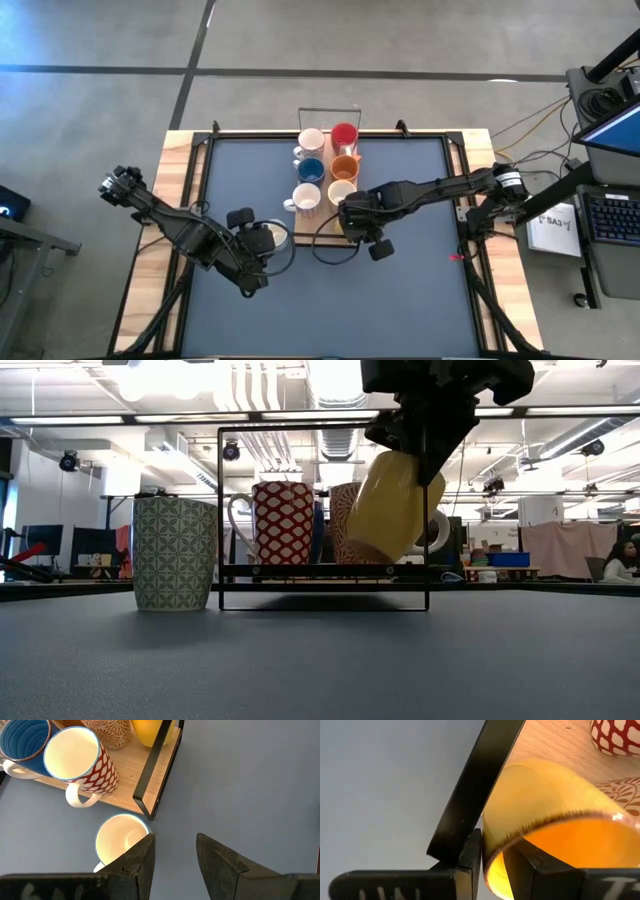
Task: Place coffee mugs
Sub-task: Put the yellow mug on the shelf, then put the green mug on the shelf
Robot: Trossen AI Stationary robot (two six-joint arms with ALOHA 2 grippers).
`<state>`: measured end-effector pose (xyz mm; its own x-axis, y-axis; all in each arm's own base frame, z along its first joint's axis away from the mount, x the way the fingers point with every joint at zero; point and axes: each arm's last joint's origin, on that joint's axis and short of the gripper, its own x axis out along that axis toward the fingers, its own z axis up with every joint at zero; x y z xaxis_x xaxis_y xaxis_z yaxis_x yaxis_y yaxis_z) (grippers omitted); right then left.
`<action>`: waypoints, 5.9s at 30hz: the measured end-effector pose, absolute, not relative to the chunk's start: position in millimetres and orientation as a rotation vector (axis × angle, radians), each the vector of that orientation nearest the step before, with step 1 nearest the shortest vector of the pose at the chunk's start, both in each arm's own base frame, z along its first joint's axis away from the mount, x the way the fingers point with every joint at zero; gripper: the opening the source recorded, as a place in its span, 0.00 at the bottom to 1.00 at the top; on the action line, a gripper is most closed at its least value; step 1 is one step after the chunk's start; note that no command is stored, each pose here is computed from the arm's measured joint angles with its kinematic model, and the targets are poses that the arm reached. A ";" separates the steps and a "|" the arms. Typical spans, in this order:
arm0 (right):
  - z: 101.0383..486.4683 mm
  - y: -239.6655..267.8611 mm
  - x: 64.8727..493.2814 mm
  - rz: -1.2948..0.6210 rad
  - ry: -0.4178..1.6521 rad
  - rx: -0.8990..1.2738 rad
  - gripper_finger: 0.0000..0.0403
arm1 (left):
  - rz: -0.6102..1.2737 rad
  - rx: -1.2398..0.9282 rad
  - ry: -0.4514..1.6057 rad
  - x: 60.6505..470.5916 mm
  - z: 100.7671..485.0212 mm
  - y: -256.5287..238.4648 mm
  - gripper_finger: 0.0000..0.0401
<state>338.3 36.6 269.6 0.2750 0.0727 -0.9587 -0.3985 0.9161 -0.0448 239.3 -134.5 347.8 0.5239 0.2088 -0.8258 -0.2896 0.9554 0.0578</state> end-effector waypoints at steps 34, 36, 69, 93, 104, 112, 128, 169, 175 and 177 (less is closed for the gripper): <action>316.4 34.9 330.6 0.200 1.214 -0.265 0.12 | 0.328 -0.130 1.006 238.9 336.5 -135.5 0.31; 322.5 34.0 322.6 0.177 1.226 -0.232 0.12 | 0.346 -0.142 1.024 238.5 328.1 -135.4 0.31; 335.5 86.7 273.5 0.117 1.209 -0.018 0.12 | 0.312 0.152 1.125 243.7 229.8 -110.3 0.28; 335.7 88.9 272.8 0.072 1.196 -0.036 0.12 | 0.212 0.042 1.175 240.9 227.6 -97.8 0.00; 335.7 88.9 272.8 0.072 1.196 -0.036 0.12 | 0.247 -0.006 1.079 239.9 247.0 -77.4 0.00; 335.6 88.9 272.7 0.072 1.197 -0.036 0.12 | 0.237 0.007 1.037 246.1 249.4 -71.8 0.00; 335.5 88.8 272.7 0.074 1.198 -0.039 0.12 | 0.204 0.052 1.005 248.2 276.7 -72.2 0.00; 314.5 87.8 269.8 0.066 1.269 -0.063 0.12 | 0.071 0.103 0.907 280.3 272.2 -59.1 0.00; 313.9 87.9 269.9 0.071 1.268 -0.069 0.12 | 0.050 0.107 0.888 282.1 273.4 -59.4 0.00; 313.9 87.9 269.9 0.071 1.268 -0.069 0.12 | 0.041 0.102 0.885 282.4 273.7 -59.7 0.00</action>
